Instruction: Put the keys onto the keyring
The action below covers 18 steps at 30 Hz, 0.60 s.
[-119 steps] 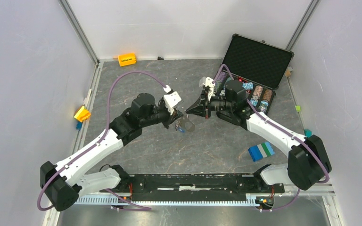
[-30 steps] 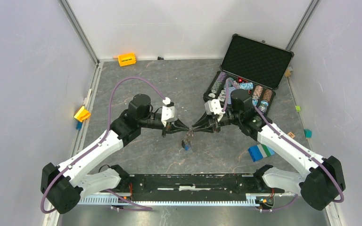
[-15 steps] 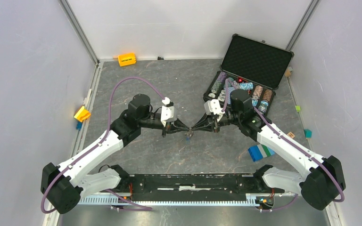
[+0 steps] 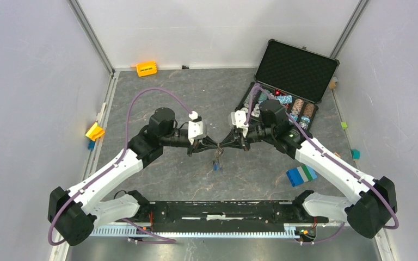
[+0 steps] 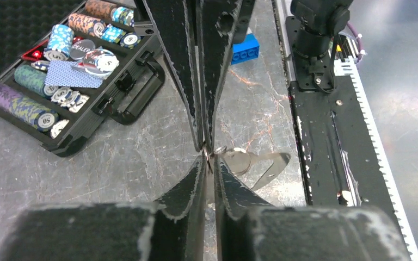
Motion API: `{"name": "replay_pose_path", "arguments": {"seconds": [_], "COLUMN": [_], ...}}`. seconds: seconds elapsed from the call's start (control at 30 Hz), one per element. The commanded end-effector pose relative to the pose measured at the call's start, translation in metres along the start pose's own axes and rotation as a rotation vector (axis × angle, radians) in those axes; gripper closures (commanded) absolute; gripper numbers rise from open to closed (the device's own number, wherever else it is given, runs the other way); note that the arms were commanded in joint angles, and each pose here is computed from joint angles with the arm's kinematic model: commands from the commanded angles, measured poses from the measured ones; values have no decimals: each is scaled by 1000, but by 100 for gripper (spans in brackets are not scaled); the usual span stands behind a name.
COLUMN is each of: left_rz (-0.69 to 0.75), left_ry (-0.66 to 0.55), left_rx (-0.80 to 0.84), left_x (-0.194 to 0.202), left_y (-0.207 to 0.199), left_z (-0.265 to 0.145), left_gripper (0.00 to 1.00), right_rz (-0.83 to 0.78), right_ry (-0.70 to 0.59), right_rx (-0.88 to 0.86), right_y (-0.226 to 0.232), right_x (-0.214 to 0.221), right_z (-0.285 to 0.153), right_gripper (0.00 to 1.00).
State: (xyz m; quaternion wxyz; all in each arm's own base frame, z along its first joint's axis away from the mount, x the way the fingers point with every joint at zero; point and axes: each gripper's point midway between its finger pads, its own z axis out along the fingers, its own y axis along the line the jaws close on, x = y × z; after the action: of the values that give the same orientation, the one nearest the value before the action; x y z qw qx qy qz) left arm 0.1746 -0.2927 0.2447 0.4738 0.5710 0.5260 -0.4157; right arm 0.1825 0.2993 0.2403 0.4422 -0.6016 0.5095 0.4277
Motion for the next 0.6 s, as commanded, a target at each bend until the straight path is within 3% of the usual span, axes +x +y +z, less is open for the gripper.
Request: {"name": "replay_pose_path", "arguments": {"seconds": [0.0, 0.07, 0.2, 0.27, 0.43, 0.57], "left_rz": [99, 125, 139, 141, 141, 148], "left_ry": [50, 73, 92, 94, 111, 116], "left_rx": [-36, -43, -40, -44, -62, -51], "left_x": [-10, -11, -15, -15, -12, -9], "left_y": [19, 23, 28, 30, 35, 31], "left_z": [-1, -2, -2, -1, -1, -2], "left_gripper": [79, 69, 65, 66, 82, 78], "right_rz": [-44, -45, -62, -66, -78, -82], "right_ry": [82, 126, 178, 184, 193, 194], "right_rx": [99, 114, 148, 153, 162, 169], "right_y": [-20, -23, -26, -25, -26, -26], "right_x": [-15, -17, -18, -20, -25, -29], "right_z": [-1, -1, -2, -3, -4, -5], "right_gripper": [100, 100, 100, 100, 100, 100]}}
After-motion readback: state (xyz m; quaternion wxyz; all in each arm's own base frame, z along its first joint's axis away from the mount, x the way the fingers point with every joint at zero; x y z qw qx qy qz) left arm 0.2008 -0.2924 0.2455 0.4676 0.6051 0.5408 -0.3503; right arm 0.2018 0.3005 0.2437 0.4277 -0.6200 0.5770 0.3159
